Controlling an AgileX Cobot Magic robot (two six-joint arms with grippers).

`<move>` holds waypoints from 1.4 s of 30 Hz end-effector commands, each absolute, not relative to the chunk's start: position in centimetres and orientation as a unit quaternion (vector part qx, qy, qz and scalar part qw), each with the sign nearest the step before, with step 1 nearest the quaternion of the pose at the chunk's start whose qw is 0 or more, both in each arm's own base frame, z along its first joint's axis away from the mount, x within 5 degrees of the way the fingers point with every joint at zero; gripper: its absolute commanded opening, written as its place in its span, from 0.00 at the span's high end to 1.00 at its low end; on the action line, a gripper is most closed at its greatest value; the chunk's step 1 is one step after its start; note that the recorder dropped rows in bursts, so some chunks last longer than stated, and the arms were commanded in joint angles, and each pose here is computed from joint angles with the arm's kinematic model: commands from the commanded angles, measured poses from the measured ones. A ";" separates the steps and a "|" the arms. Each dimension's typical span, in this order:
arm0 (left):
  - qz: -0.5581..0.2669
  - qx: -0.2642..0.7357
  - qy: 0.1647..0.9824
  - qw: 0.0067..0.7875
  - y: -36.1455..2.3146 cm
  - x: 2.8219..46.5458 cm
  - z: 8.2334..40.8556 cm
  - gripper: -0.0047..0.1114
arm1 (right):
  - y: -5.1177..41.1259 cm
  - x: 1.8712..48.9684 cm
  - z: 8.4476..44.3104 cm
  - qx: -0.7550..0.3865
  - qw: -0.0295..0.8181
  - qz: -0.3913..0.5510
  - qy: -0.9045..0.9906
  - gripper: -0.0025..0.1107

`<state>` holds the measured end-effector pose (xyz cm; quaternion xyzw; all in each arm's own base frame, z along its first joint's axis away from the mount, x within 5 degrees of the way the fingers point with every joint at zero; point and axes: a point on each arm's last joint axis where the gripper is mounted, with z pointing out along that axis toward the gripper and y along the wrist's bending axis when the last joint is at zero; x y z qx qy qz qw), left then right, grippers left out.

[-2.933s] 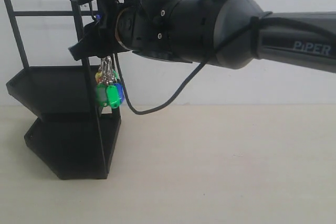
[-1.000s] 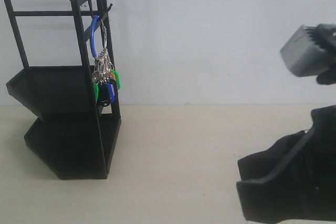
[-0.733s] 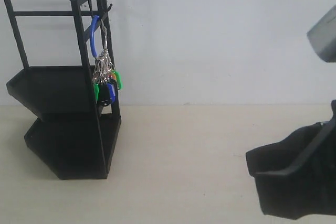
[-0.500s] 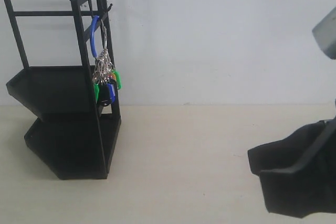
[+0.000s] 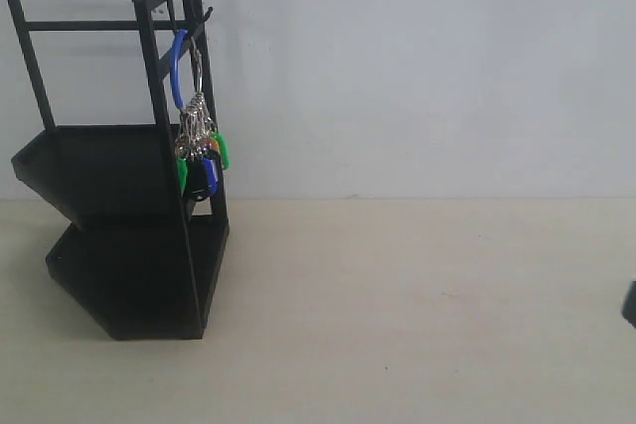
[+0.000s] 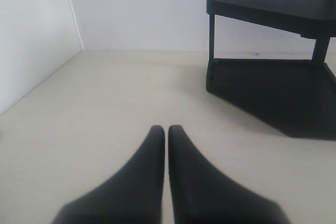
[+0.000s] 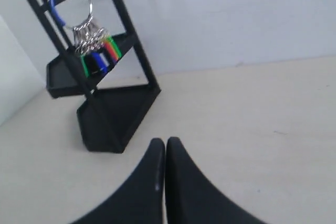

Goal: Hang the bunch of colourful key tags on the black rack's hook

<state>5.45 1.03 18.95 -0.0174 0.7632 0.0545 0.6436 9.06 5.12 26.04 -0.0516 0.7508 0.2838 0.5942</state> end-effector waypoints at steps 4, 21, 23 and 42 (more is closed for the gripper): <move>0.052 -0.019 0.763 0.644 1.0 5.5 19.0 0.92 | 2.1 5.6 23.6 0.023 0.693 0.275 0.666 0.98; 0.052 -0.018 0.763 0.645 1.0 5.5 19.0 0.92 | 0.7 5.3 22.7 0.164 0.706 0.282 0.628 0.98; 0.052 -0.018 0.763 0.645 1.0 5.5 19.0 0.92 | 0.7 5.3 22.7 0.174 0.702 0.294 0.625 0.98; 0.052 -0.018 0.762 0.645 1.0 5.5 19.1 0.92 | 0.8 5.3 18.4 0.020 0.610 0.108 0.785 0.98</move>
